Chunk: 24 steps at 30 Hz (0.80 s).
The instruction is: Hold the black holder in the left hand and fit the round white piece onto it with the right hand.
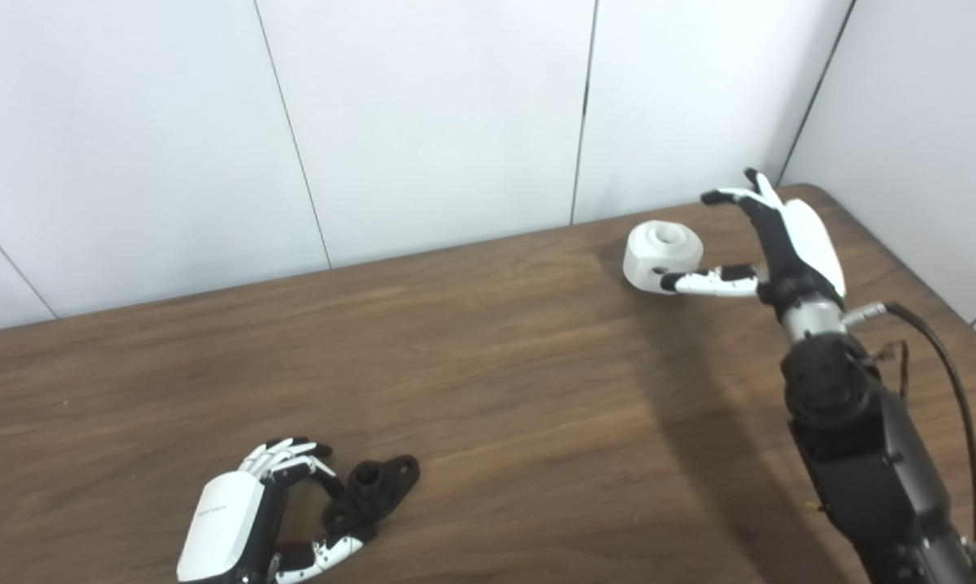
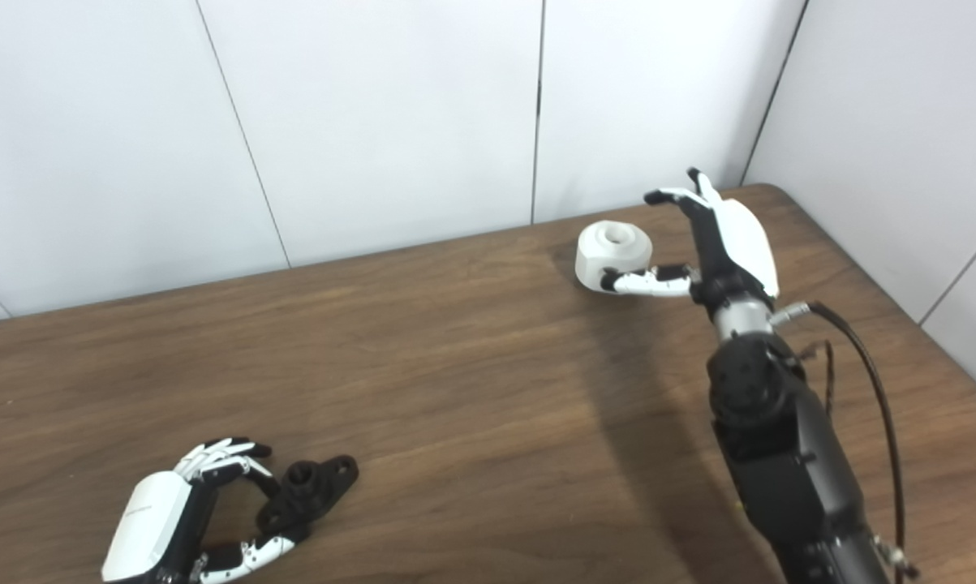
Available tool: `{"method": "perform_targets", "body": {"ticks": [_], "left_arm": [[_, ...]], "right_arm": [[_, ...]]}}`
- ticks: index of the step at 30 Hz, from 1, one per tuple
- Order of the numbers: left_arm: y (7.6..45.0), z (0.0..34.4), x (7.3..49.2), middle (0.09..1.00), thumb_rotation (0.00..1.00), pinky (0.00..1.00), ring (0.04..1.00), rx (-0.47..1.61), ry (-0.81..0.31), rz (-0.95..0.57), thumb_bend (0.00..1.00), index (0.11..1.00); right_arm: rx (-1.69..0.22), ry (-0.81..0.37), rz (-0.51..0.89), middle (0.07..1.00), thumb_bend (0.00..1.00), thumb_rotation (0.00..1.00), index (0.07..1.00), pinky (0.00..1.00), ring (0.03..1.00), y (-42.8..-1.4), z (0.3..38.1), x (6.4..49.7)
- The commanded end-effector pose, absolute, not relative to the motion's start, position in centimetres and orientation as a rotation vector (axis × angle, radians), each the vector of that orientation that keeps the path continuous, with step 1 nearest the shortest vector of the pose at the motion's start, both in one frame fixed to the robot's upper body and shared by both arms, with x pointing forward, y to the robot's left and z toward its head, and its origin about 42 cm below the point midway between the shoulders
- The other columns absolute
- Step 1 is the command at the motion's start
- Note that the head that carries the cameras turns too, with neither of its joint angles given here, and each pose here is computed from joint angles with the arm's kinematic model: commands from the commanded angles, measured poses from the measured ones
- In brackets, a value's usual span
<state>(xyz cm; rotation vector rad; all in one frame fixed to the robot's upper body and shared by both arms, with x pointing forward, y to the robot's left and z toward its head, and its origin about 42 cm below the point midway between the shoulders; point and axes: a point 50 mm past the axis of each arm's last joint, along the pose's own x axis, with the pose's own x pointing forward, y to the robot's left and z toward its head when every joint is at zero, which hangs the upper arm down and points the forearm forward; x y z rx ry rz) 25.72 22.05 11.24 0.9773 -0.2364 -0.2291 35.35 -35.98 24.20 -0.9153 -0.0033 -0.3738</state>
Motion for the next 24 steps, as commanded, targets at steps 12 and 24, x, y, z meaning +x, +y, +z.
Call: {"method": "perform_targets", "body": {"ticks": [12, 24], "left_arm": [[22.7, 9.9, 24.7, 0.759, 0.04, 0.89, 0.836, 1.028, -0.158, -0.264, 0.52, 0.485], [22.5, 9.9, 24.8, 0.757, 0.04, 0.89, 0.831, 1.026, -0.162, -0.263, 0.52, 0.485]], "right_arm": [[-1.119, 0.063, -0.303, 1.000, 0.91, 0.27, 0.839, 0.97, 1.000, -37.4, 28.1, 41.3], [-1.172, 0.155, -0.290, 1.000, 0.93, 0.25, 0.826, 1.00, 1.000, -37.7, 27.8, 44.3]]}}
